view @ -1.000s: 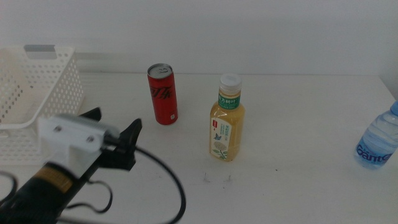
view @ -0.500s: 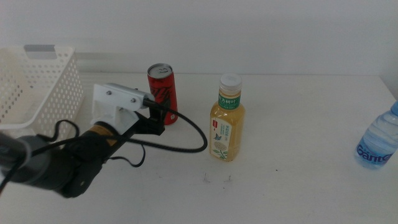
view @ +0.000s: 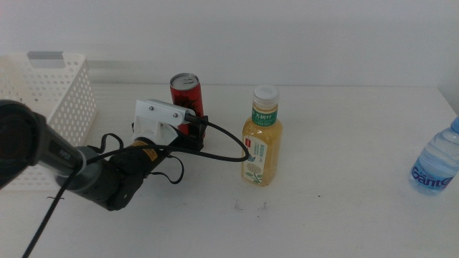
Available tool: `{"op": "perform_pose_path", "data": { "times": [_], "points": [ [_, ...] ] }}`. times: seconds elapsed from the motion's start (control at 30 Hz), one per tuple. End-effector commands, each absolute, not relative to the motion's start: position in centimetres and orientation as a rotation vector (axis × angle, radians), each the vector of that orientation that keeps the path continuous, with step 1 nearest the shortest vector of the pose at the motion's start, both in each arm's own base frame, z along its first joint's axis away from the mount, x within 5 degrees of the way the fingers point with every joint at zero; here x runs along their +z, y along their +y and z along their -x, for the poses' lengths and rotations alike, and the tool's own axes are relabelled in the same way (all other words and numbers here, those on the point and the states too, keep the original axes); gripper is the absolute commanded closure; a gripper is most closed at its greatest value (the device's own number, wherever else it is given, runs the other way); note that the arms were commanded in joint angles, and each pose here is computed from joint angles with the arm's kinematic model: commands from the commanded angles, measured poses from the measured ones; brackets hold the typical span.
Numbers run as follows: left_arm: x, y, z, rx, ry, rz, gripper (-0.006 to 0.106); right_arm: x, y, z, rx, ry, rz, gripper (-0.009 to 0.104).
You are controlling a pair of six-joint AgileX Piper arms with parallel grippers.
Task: Use arms to grab the bottles and put them into the dustbin to the left of the table.
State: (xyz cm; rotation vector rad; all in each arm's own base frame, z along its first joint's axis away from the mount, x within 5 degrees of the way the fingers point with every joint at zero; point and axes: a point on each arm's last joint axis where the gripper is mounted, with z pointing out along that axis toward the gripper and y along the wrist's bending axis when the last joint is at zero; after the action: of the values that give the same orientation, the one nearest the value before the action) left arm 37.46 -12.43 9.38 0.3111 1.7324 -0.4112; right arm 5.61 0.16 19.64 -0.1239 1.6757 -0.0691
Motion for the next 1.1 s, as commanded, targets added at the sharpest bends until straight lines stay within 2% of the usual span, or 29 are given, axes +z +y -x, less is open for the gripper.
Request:
{"op": "perform_pose_path", "data": {
  "times": [0.0, 0.23, 0.33, 0.4, 0.5, 0.57, 0.7, 1.07],
  "points": [
    [9.2, -12.6, -38.1, -0.42, 1.719, -0.301, 0.007, 19.6, 0.1, -5.6, -0.081, 1.666, 0.125, 0.008],
    [8.5, -13.2, -40.1, -0.422, 1.688, -0.301, 0.007, 19.6, 0.1, -5.6, -0.081, 1.666, 0.125, 0.008],
    [8.3, -13.4, -40.5, -0.424, 1.683, -0.306, 0.013, 19.6, 0.1, -5.6, -0.081, 1.666, 0.125, 0.008],
    [8.2, -13.5, -40.4, -0.441, 1.686, -0.316, 0.023, 19.6, 0.1, -5.6, -0.081, 1.666, 0.125, 0.008],
    [9.6, -13.5, -39.8, -0.505, 1.655, -0.287, 0.052, 19.6, 0.1, -5.6, -0.081, 1.666, 0.125, 0.008],
    [11.5, -13.2, -38.7, -0.507, 1.64, -0.295, 0.073, 19.6, 0.1, -5.6, -0.081, 1.666, 0.125, 0.008],
    [14.7, -12.4, -36.1, -0.47, 1.705, -0.306, 0.101, 19.6, 0.1, -5.6, -0.081, 1.666, 0.125, 0.008],
    [25.3, -9.7, -30.0, -0.313, 1.827, -0.315, 0.102, 19.6, 0.1, -5.6, -0.081, 1.666, 0.125, 0.008]
  ]
}}
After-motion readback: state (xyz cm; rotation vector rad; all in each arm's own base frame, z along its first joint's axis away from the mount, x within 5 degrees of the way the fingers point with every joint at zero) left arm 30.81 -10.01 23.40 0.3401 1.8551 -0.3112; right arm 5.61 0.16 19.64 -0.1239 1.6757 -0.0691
